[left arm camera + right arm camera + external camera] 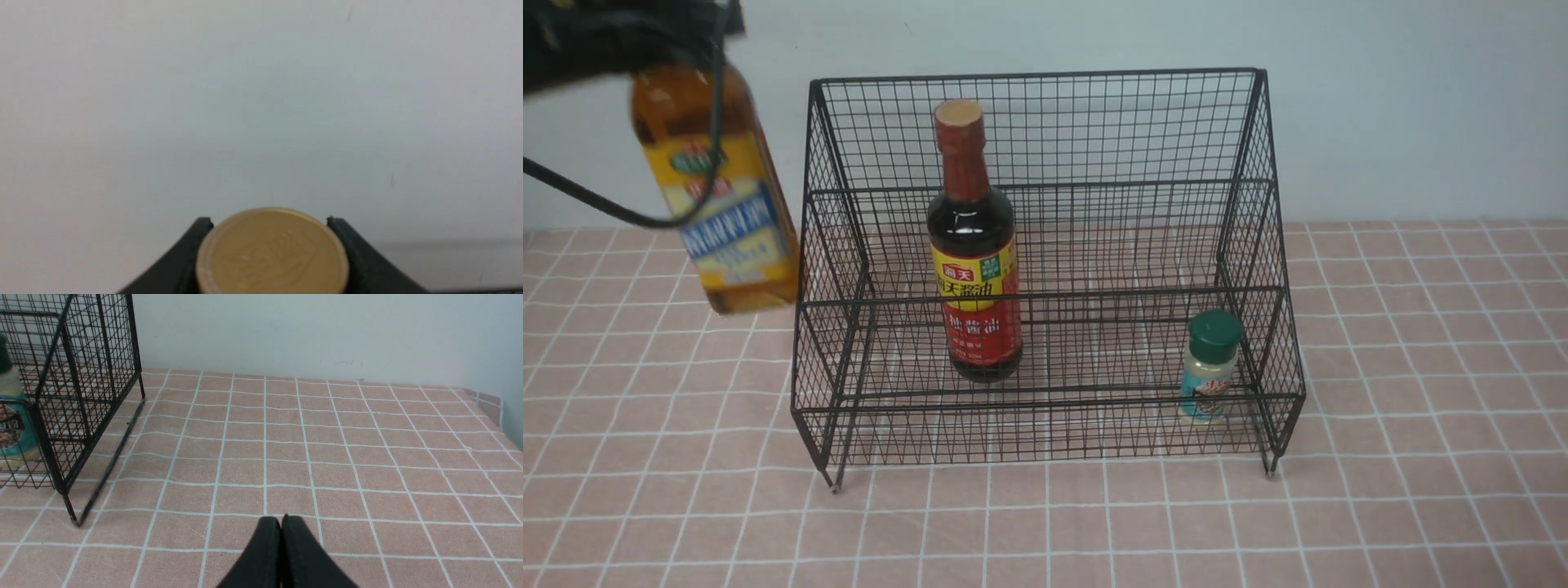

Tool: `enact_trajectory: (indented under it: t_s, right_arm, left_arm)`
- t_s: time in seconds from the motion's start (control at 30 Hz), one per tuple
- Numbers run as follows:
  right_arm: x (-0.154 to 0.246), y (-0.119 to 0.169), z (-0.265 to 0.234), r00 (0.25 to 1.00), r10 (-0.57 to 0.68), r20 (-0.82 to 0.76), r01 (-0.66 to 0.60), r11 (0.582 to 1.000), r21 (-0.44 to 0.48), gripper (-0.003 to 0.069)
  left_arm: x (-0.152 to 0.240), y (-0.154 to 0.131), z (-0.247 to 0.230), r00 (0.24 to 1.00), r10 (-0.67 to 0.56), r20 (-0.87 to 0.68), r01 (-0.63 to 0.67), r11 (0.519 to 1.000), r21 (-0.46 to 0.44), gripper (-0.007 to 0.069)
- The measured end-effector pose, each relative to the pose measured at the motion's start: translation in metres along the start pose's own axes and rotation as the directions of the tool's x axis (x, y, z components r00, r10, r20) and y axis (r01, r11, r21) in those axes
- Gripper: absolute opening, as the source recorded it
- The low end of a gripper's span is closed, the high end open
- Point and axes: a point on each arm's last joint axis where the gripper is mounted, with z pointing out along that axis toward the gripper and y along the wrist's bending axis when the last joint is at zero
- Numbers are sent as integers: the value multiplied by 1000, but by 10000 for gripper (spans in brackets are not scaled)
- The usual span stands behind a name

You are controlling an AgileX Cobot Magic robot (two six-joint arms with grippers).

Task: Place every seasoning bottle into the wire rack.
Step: Use the left arm to put the condiment bottle back on the shelf

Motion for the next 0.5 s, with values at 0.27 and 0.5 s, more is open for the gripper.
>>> enact_trajectory:
  t_s: [0.27, 0.5]
  right_arm:
    - [0, 0, 0, 1000, 0, 0, 0, 1000, 0, -12]
    - [0, 0, 0, 1000, 0, 0, 0, 1000, 0, -12]
  left_arm:
    - [-68, -1, -37, 973, 14, 230, -14, 1000, -2, 307]
    - [-80, -14, -42, 969, 10, 247, -21, 999, 40, 307]
